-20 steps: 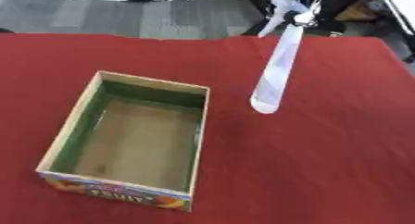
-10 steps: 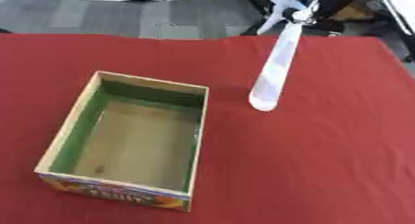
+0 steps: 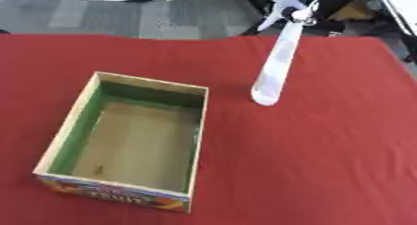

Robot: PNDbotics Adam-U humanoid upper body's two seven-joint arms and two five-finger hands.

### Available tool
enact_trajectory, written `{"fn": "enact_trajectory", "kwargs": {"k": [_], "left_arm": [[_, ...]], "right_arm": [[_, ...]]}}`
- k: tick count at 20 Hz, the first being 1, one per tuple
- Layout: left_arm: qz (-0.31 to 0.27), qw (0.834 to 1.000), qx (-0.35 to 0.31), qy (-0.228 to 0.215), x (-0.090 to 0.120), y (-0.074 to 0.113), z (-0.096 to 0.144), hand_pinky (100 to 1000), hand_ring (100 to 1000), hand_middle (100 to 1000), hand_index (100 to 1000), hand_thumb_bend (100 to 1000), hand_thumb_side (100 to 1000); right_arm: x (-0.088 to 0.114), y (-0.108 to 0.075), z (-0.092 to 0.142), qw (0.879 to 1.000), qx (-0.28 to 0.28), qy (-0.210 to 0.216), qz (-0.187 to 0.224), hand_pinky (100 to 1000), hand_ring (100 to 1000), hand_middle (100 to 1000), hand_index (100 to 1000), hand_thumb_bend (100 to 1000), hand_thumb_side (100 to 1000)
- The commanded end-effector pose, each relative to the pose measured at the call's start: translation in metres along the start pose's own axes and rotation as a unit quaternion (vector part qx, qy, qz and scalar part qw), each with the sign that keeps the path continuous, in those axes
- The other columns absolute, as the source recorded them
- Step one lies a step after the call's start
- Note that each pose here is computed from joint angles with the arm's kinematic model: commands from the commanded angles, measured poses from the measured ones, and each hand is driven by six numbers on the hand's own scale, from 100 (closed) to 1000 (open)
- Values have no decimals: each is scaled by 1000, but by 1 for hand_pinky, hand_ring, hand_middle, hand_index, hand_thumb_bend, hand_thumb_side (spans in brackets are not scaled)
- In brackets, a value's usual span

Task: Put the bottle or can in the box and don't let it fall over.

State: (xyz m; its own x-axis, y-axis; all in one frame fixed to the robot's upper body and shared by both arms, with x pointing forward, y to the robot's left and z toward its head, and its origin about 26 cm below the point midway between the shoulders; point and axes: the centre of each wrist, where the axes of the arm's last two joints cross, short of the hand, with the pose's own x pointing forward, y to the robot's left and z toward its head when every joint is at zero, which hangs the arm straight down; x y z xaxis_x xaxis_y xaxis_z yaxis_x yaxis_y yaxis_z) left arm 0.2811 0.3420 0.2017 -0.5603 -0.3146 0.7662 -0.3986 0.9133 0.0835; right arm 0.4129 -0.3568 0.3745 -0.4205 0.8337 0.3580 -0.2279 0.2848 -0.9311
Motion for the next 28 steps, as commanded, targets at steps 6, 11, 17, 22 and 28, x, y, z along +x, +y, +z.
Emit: {"fn": "enact_trajectory", "kwargs": {"k": [6, 11, 17, 22, 28], "left_arm": [[-2, 1000, -1, -19, 9, 3, -5, 664, 769, 770, 773, 117, 695], [-3, 1000, 0, -18, 9, 4, -4, 664, 769, 770, 773, 117, 696], [-3, 1000, 1, -19, 9, 4, -4, 665, 770, 770, 773, 118, 695], [-6, 1000, 2, -19, 9, 5, -4, 666, 771, 771, 773, 121, 689], [-9, 1000, 2, -18, 9, 7, -4, 667, 773, 772, 773, 126, 684]], "right_arm": [[11, -20, 14, 999, -30, -14, 7, 599, 301, 295, 388, 101, 100], [13, -22, 14, 999, -35, -16, 5, 590, 293, 286, 380, 100, 100], [18, -26, 16, 999, -40, -26, 2, 587, 289, 284, 378, 100, 100], [28, -30, 16, 998, -49, -46, 0, 585, 288, 282, 376, 100, 100], [44, -34, 13, 996, -47, -72, 2, 584, 287, 281, 375, 100, 100]]}}
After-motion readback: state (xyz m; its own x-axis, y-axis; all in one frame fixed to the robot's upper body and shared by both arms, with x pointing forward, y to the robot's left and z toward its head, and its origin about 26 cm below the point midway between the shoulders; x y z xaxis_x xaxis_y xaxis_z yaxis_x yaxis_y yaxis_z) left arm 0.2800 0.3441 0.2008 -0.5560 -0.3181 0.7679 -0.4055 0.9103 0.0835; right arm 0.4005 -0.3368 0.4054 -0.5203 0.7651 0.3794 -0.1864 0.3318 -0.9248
